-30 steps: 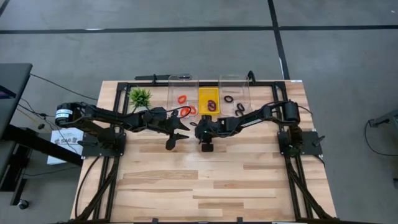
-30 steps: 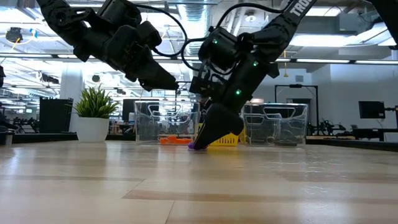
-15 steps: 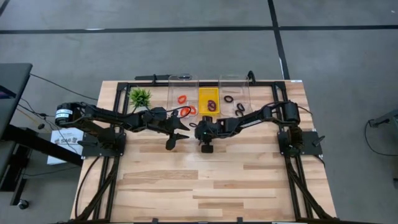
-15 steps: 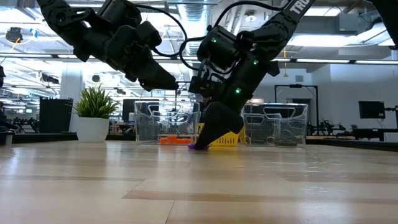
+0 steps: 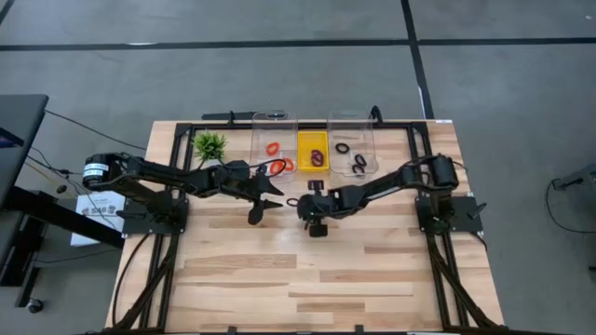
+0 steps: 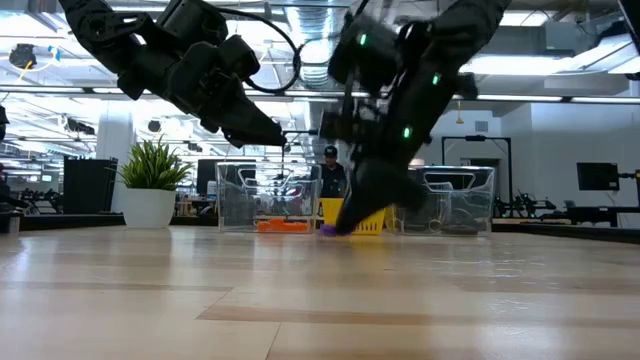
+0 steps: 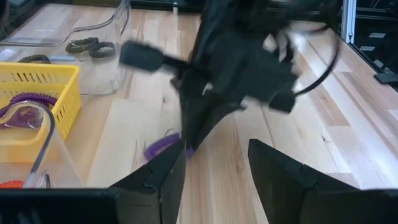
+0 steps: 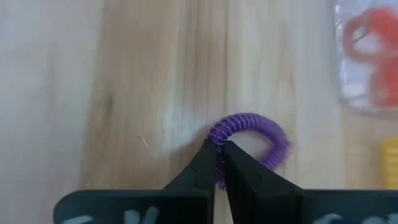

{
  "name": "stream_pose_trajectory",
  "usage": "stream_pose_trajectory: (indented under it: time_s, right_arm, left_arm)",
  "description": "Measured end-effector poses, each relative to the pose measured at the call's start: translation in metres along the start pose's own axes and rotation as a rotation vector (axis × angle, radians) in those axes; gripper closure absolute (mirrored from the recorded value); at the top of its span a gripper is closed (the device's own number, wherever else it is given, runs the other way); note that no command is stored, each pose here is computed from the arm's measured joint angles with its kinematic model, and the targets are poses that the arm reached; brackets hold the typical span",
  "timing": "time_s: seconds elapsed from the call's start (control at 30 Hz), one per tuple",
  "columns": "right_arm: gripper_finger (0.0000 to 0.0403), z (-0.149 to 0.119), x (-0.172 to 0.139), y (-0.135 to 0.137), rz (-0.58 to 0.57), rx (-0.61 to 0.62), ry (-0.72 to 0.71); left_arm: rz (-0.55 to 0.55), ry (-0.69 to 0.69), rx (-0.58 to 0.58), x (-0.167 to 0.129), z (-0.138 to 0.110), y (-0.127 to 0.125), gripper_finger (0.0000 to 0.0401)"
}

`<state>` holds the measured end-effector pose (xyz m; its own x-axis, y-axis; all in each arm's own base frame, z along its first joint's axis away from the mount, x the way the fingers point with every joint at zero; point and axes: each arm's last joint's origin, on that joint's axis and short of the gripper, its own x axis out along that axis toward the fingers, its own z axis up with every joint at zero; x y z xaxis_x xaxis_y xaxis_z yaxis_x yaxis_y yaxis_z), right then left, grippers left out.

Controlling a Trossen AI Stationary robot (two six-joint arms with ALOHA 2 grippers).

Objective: Sort spring keychains
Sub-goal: Put the purple spring keychain into the yellow bin

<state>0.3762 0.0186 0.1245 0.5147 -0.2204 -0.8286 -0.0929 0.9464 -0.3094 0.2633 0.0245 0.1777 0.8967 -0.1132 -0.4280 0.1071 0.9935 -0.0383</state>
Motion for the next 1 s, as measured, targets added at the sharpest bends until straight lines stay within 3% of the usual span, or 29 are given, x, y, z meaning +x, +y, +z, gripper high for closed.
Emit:
stream_pose_trajectory:
  time_s: [0.3,0.57,1.0]
  right_arm:
    - [0.0399,0.017,-0.057,-0.007,-0.150,-0.016,-0.081]
    - [0.0399,0.024,-0.097,-0.037,-0.311,0.032,-0.164]
    - [0.0393,-0.004,-0.063,-0.122,-0.440,0.230,-0.065]
  left_arm:
    - [-0.001,0.007,-0.002,0.000,-0.001,0.000,0.0229]
    - [0.000,0.007,-0.002,0.000,-0.001,0.000,0.0229]
    - [0.000,0.007,-0.002,0.000,-0.001,0.000,0.0229]
